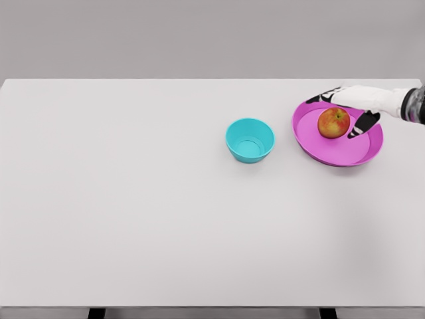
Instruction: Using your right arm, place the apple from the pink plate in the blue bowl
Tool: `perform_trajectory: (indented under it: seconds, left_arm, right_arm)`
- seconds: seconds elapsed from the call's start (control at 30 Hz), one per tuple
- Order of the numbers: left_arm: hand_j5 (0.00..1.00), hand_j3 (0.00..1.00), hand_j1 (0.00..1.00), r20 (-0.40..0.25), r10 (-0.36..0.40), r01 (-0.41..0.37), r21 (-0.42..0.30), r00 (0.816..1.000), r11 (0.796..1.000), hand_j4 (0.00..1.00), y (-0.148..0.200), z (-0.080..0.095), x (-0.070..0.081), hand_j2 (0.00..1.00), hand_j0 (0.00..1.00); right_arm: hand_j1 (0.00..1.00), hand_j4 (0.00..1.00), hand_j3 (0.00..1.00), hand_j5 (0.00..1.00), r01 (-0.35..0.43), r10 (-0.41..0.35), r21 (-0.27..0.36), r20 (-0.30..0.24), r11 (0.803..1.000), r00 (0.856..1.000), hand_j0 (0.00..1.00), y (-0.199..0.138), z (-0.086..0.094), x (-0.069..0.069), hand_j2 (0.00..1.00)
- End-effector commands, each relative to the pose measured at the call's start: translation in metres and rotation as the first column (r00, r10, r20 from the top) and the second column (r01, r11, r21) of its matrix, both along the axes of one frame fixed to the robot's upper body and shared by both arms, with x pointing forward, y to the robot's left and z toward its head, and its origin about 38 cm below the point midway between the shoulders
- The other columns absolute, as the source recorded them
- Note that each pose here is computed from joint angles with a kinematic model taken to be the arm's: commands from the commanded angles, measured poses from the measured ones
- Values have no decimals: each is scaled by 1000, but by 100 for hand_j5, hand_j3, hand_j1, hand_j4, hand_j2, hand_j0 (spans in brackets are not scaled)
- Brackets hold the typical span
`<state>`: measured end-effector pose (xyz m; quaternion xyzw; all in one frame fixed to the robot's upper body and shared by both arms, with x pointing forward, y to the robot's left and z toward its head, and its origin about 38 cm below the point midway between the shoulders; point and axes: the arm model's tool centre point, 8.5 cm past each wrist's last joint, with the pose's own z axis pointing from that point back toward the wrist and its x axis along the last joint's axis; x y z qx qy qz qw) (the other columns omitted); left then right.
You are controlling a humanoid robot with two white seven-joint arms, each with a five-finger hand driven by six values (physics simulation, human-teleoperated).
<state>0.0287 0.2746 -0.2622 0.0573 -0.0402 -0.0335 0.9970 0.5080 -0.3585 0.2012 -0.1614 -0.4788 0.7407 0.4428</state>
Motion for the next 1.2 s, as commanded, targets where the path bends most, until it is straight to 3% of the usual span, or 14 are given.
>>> perform_trajectory:
  seconds: [0.0, 0.37, 0.77, 0.9, 0.93, 1.0, 1.17]
  left_arm:
    - [100, 100, 100, 0, 0, 0, 0, 1000, 1000, 100, 0, 0, 0, 100, 100]
    - [100, 100, 100, -2, 0, 0, 0, 1000, 1000, 100, 0, 0, -1, 100, 100]
    - [100, 100, 100, 0, 0, 0, 0, 1000, 1000, 100, 0, 0, 0, 100, 100]
    - [100, 100, 100, -2, 0, 0, 0, 1000, 1000, 100, 0, 0, -1, 100, 100]
    - [100, 100, 100, 0, 0, 0, 0, 1000, 1000, 100, 0, 0, 0, 100, 100]
    - [100, 100, 100, 0, 0, 0, 0, 1000, 1000, 100, 0, 0, 0, 100, 100]
    - [100, 100, 100, -2, 0, 0, 0, 1000, 1000, 100, 0, 0, -1, 100, 100]
  right_arm:
    - [100, 100, 100, 100, 9, -9, 7, -19, 1000, 1000, 100, 1, -7, 1, 100]
    - [100, 100, 100, 100, 66, -65, 11, -57, 998, 996, 100, -12, -20, 4, 100]
    - [99, 99, 99, 99, 69, -69, 1, -79, 998, 994, 99, -12, -28, 4, 99]
    - [58, 58, 58, 58, 70, -72, -21, -84, 997, 994, 58, -14, -31, 3, 58]
    - [53, 53, 53, 53, 69, -72, -31, -84, 997, 994, 53, -14, -32, 3, 53]
    - [45, 45, 45, 45, 74, -77, -33, -87, 997, 993, 45, -16, -33, 3, 45]
    - [45, 45, 45, 45, 72, -74, -33, -81, 997, 994, 45, -15, -30, 4, 45]
